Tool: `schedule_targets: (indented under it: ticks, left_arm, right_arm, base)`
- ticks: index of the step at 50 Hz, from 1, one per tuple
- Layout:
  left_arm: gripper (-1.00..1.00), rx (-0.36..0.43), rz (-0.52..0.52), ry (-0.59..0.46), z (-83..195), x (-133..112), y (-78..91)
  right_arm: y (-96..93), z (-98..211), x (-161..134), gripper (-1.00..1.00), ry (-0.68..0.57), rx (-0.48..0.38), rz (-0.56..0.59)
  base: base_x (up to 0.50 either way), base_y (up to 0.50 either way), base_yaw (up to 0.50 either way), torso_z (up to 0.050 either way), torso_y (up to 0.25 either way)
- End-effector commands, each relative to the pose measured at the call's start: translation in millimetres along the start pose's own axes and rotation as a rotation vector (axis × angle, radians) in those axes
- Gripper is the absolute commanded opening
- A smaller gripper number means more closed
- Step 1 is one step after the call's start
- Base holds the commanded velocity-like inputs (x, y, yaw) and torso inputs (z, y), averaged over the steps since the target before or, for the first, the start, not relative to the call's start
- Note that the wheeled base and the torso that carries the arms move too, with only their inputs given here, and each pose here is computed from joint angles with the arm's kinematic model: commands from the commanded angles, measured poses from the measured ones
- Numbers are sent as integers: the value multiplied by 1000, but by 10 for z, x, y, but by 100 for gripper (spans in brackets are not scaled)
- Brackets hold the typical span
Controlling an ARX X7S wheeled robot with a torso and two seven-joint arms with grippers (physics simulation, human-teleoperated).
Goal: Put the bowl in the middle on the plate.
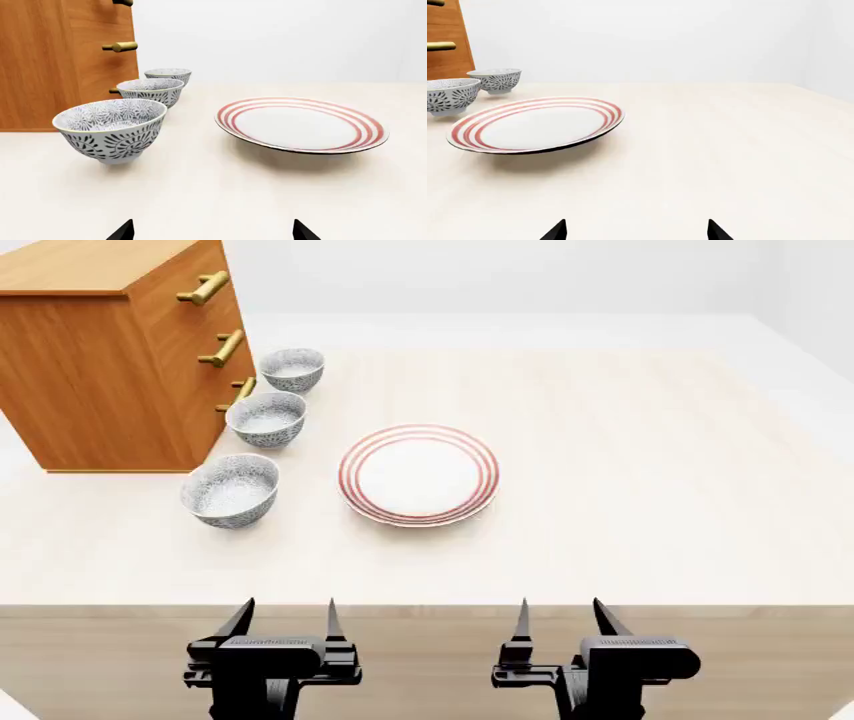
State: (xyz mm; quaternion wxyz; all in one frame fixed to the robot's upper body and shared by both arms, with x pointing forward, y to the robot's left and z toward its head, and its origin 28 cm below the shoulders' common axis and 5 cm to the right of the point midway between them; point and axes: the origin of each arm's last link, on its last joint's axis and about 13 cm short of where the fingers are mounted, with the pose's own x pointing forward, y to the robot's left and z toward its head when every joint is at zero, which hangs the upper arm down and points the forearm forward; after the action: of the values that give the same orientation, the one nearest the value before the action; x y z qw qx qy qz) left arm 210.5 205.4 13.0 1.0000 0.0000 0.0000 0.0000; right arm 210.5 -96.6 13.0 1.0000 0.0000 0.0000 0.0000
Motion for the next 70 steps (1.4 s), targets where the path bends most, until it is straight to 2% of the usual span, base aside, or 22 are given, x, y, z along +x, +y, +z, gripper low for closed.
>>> schedule_targets:
  ticks: [1,13,14,15,16,18,19,20,21,23,25,26,28,30,31,32,35,38,46,70]
  left_arm:
    - [100,4,0,4,-6,4,0]
    - [100,29,3,36,-9,20,-3]
    - [100,50,37,90,71,47,4]
    - [100,28,28,135,155,68,1]
    - [100,28,13,145,335,104,-7]
    - [100,48,-10,77,709,125,-19]
    - [100,48,-10,77,716,123,-19]
    - [100,83,15,-15,976,138,-37]
    - [100,82,-43,-54,1252,132,-65]
    - [100,80,13,-102,1394,110,-75]
    - [100,55,-49,-76,1455,69,-89]
    - [100,68,-39,-93,1471,57,-94]
    - [100,38,-36,-73,1442,74,-80]
    - [100,58,-21,-85,1481,85,-74]
    - [100,4,-32,-68,1522,75,-54]
    - [100,-11,-33,-58,1540,75,-44]
    - [100,26,-23,-74,1507,122,-29]
    - [100,19,-11,-74,1510,169,-25]
    - [100,32,-11,-85,1505,144,-31]
    - [100,53,-17,-71,1482,191,-23]
  right_arm:
    - [9,-8,1,100,5,-6,4]
    - [0,33,4,100,4,-18,-1]
    - [-12,156,30,100,16,1,23]
    - [-14,233,49,100,41,3,53]
    - [-14,366,79,100,28,-37,78]
    - [-31,613,162,100,4,-132,64]
    - [-30,618,161,100,4,-132,64]
    - [-71,863,242,100,-46,-108,0]
    - [-107,1181,289,100,-90,-86,18]
    - [-126,1320,278,100,-62,-149,-9]
    - [-119,1398,228,100,-73,-139,12]
    - [-132,1438,191,100,-93,-144,-39]
    - [-150,1434,142,100,-83,-132,-46]
    - [-161,1425,112,100,-82,-134,-43]
    - [-172,1424,103,100,-89,-123,-53]
    - [-179,1426,103,100,-89,-120,-52]
    - [-199,1473,99,100,-99,-99,-47]
    - [-212,1455,118,100,-92,-79,-47]
    - [-171,1449,88,100,-98,-108,-27]
    - [-187,1470,80,100,-103,-101,-7]
  base:
    - [0,0,0,0,0]
    - [0,0,0,0,0]
    - [0,0,0,0,0]
    - [0,0,0,0,0]
    - [0,0,0,0,0]
    - [0,0,0,0,0]
    - [0,0,0,0,0]
    - [0,0,0,0,0]
    - [0,0,0,0,0]
    - [0,0,0,0,0]
    - [0,0,0,0,0]
    - [0,0,0,0,0]
    - [0,0,0,0,0]
    - [0,0,0,0,0]
    - [0,0,0,0,0]
    - [0,0,0,0,0]
    - [0,0,0,0,0]
    - [221,0,0,0,0]
    - [500,0,0,0,0]
    - [500,0,0,0,0]
